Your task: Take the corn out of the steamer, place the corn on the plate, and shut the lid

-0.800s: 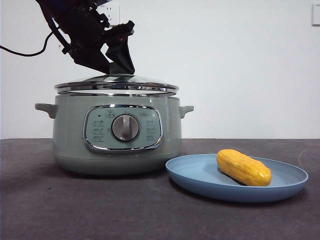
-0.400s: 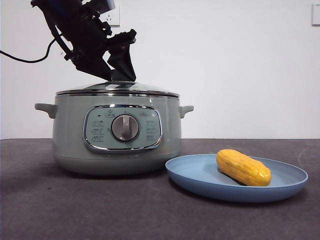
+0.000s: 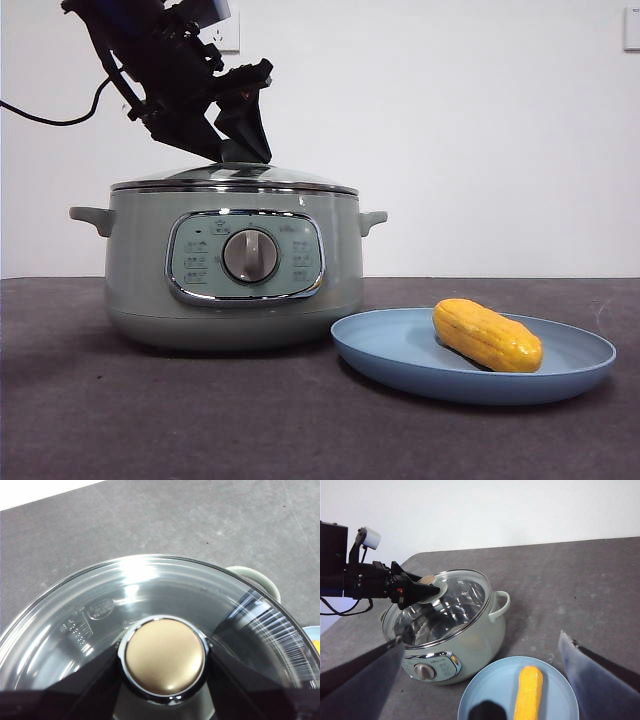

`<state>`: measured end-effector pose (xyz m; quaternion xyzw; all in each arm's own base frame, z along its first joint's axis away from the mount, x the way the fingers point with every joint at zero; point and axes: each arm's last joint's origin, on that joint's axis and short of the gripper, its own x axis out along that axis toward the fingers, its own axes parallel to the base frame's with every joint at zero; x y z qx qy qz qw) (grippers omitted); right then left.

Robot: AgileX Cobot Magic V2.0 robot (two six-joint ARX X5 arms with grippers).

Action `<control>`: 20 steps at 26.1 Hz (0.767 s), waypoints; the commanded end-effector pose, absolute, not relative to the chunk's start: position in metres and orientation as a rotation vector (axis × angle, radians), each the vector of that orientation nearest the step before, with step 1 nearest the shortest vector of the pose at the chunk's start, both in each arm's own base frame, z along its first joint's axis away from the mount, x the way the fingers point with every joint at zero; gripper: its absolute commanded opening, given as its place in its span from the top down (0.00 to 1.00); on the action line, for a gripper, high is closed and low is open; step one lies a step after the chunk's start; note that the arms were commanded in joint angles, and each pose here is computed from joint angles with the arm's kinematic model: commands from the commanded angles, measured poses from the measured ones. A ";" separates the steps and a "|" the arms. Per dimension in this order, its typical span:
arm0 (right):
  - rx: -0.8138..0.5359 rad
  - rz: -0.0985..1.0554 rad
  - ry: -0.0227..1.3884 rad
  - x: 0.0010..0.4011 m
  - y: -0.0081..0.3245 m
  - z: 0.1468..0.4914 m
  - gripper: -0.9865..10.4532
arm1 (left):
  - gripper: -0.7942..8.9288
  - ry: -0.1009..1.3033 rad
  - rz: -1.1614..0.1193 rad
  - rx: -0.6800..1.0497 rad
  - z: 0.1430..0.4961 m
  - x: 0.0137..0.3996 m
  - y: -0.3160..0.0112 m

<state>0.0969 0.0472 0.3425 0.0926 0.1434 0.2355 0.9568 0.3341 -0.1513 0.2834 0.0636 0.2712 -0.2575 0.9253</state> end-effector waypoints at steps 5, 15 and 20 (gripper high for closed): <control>0.182 0.491 0.283 0.096 0.047 0.344 0.44 | 0.55 0.556 -0.525 0.139 0.287 0.333 -0.151; 0.178 0.507 0.316 0.095 0.048 0.341 0.44 | 0.43 0.505 -0.526 0.131 0.302 0.326 -0.148; 0.170 0.500 0.362 0.094 0.047 0.336 0.44 | 0.43 0.449 -0.526 0.118 0.326 0.311 -0.142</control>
